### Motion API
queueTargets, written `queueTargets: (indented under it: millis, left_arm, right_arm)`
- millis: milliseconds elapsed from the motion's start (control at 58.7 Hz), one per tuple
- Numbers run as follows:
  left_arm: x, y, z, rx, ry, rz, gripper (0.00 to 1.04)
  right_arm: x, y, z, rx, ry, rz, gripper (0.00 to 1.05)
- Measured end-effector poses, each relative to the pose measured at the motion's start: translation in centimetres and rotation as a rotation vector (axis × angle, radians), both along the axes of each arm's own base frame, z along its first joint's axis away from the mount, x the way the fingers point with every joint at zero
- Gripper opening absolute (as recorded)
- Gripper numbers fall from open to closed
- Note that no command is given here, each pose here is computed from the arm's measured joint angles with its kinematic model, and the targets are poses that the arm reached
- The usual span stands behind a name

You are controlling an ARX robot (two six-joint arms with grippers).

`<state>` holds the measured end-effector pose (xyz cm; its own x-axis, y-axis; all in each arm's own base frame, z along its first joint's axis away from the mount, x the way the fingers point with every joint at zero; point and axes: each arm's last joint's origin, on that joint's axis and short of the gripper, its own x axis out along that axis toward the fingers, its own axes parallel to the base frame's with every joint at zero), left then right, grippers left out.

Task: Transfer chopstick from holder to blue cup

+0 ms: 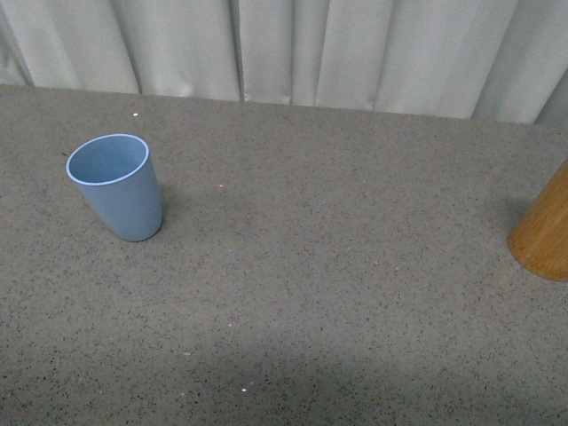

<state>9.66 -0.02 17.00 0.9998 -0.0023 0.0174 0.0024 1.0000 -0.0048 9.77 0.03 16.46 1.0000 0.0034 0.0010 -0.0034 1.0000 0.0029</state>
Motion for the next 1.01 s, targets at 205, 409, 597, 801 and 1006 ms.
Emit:
queueTargets:
  millis: [205,409,597,801,1006]
  left_arm:
    - [0.00,0.00,0.00,0.000,0.000,0.000,0.98]
    - [0.00,0.00,0.00,0.000,0.000,0.000,0.98]
    - [0.00,0.00,0.00,0.000,0.000,0.000,0.98]
    - [0.00,0.00,0.00,0.000,0.000,0.000,0.98]
    - [0.00,0.00,0.00,0.000,0.000,0.000,0.98]
  right_arm:
    - [0.00,0.00,0.00,0.000,0.000,0.000,0.95]
    - [0.00,0.00,0.00,0.000,0.000,0.000,0.95]
    - [0.00,0.00,0.00,0.000,0.000,0.000,0.95]
    - [0.00,0.00,0.00,0.000,0.000,0.000,0.95]
    - [0.00,0.00,0.00,0.000,0.000,0.000,0.95]
